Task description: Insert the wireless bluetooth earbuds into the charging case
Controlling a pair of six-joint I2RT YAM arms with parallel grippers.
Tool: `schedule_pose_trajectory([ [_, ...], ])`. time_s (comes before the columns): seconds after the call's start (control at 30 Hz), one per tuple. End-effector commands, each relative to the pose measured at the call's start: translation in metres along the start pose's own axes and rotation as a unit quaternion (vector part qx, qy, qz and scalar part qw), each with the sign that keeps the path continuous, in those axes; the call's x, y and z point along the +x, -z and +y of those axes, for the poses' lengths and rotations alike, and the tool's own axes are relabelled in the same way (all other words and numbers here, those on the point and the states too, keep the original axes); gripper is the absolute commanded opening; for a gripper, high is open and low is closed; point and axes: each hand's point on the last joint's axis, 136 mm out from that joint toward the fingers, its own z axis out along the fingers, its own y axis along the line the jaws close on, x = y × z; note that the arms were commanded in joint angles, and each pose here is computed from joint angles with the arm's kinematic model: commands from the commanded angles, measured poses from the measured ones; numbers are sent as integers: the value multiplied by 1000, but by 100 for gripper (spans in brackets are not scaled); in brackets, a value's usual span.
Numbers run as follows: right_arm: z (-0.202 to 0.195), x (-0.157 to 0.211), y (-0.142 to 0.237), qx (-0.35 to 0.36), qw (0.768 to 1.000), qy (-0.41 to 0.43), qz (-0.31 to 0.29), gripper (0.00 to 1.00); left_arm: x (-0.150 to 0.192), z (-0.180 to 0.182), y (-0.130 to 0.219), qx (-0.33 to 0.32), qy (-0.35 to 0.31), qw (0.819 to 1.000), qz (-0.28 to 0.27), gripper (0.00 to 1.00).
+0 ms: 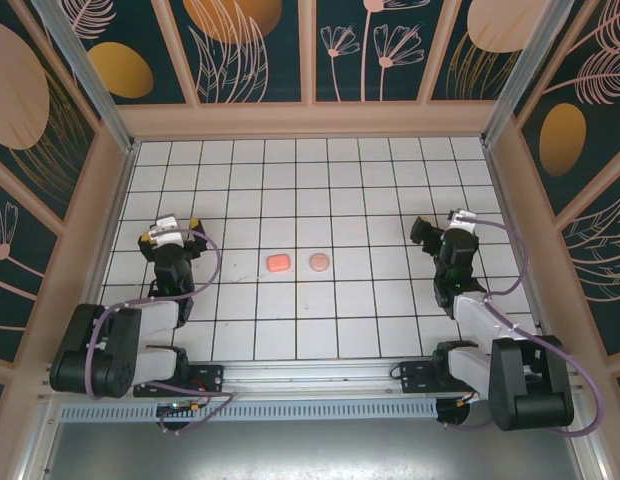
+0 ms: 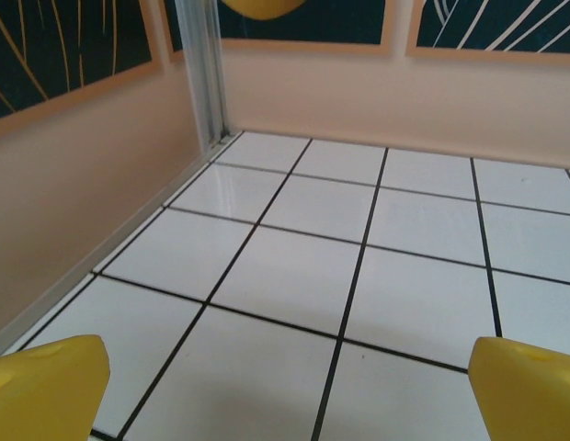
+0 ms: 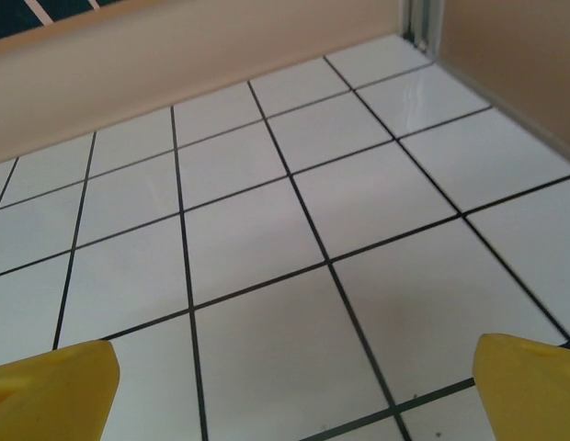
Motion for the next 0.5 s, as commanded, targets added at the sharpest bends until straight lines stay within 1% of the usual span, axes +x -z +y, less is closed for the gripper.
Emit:
schedule_pose_trajectory([
  [0.0, -7, -33, 7, 7, 996, 11, -87, 99, -30, -3, 1, 17, 16, 997, -71, 99],
  [0.03, -8, -32, 7, 6, 996, 12, -91, 99, -30, -5, 2, 24, 18, 996, -78, 99],
  [0.27, -16, -28, 4, 7, 993, 31, -110, 99, -15, -12, -1, 43, 9, 996, -82, 99],
  [0.33, -16, -25, 2, 0, 993, 30, -111, 99, -10, -15, -8, 44, 3, 997, -60, 99],
  [0.47, -13, -20, -5, -13, 993, 30, -110, 99, -7, -11, -20, 38, 14, 998, -42, 99],
])
